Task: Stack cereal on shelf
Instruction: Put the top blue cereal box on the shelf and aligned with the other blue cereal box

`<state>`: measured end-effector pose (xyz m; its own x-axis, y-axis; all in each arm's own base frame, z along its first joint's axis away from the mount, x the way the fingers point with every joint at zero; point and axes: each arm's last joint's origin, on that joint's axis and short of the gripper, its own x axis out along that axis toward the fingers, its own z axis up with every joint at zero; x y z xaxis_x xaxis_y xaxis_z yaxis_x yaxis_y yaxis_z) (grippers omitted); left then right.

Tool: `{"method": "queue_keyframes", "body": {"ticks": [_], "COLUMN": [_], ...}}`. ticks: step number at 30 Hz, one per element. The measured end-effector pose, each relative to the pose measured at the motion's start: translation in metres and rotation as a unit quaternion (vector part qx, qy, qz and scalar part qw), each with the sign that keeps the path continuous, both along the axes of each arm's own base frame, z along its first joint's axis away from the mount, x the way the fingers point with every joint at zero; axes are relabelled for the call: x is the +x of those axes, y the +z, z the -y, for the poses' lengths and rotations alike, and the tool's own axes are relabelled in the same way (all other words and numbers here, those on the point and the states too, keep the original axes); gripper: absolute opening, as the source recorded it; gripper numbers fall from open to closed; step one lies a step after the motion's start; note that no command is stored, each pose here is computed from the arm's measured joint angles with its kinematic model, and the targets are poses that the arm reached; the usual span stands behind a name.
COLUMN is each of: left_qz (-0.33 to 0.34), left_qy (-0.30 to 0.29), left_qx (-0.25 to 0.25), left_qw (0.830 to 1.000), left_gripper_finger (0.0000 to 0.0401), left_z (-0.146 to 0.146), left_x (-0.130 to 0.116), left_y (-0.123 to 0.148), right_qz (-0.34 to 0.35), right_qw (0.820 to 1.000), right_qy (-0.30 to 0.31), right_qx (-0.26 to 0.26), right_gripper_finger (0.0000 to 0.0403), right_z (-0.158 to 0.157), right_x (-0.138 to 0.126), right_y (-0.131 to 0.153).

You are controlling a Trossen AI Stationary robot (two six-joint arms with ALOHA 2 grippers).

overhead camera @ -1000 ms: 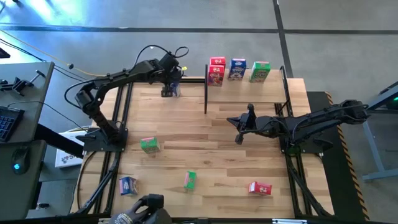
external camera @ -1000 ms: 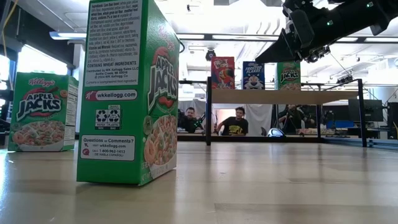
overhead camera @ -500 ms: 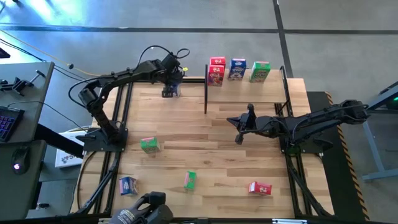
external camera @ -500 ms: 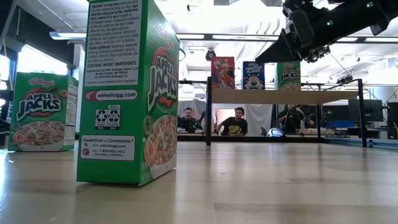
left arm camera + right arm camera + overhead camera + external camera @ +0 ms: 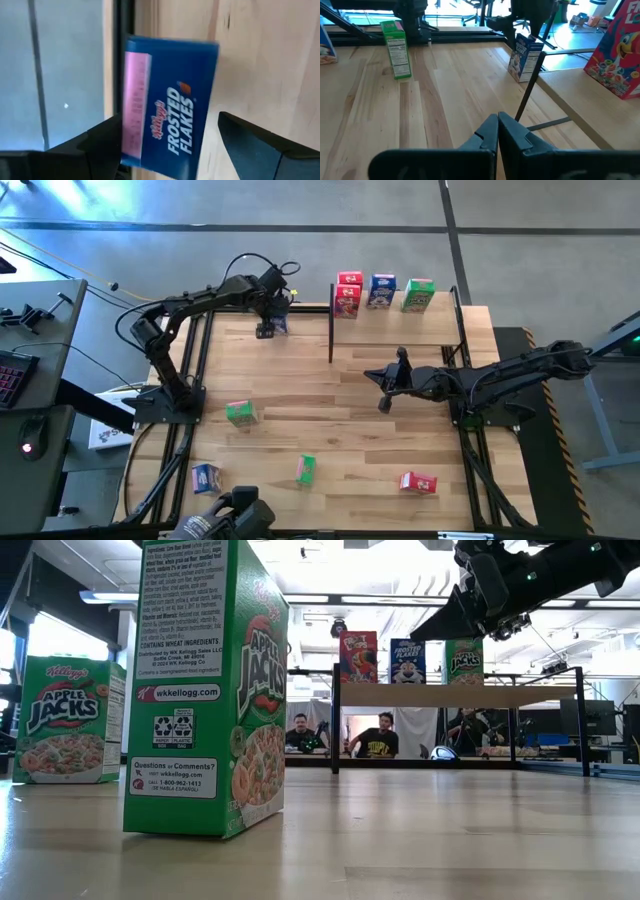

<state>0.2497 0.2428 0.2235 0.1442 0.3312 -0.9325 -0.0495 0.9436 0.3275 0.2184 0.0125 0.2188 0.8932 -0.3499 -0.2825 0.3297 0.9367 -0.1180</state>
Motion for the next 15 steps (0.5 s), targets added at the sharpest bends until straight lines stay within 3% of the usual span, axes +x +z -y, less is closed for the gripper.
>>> {"method": "queue_keyframes", "body": {"ticks": [8, 15], "left_qz": [-0.007, -0.005], "left_qy": [-0.001, 0.008], "left_qx": [-0.008, -0.013], "left_qw": [1.0, 1.0], "left_gripper_finger": [0.0263, 0.0237], "left_z": [0.001, 0.01], "left_x": [0.003, -0.003], "left_y": [-0.005, 0.008], "right_qz": [0.0, 0.0], "right_qw": [1.0, 1.0], "right_qy": [0.0, 0.001], "right_qx": [0.0, 0.0], "right_gripper_finger": [0.0001, 0.0001], "right_z": [0.0, 0.0], "right_x": [0.0, 0.0], "right_y": [0.0, 0.0]}}
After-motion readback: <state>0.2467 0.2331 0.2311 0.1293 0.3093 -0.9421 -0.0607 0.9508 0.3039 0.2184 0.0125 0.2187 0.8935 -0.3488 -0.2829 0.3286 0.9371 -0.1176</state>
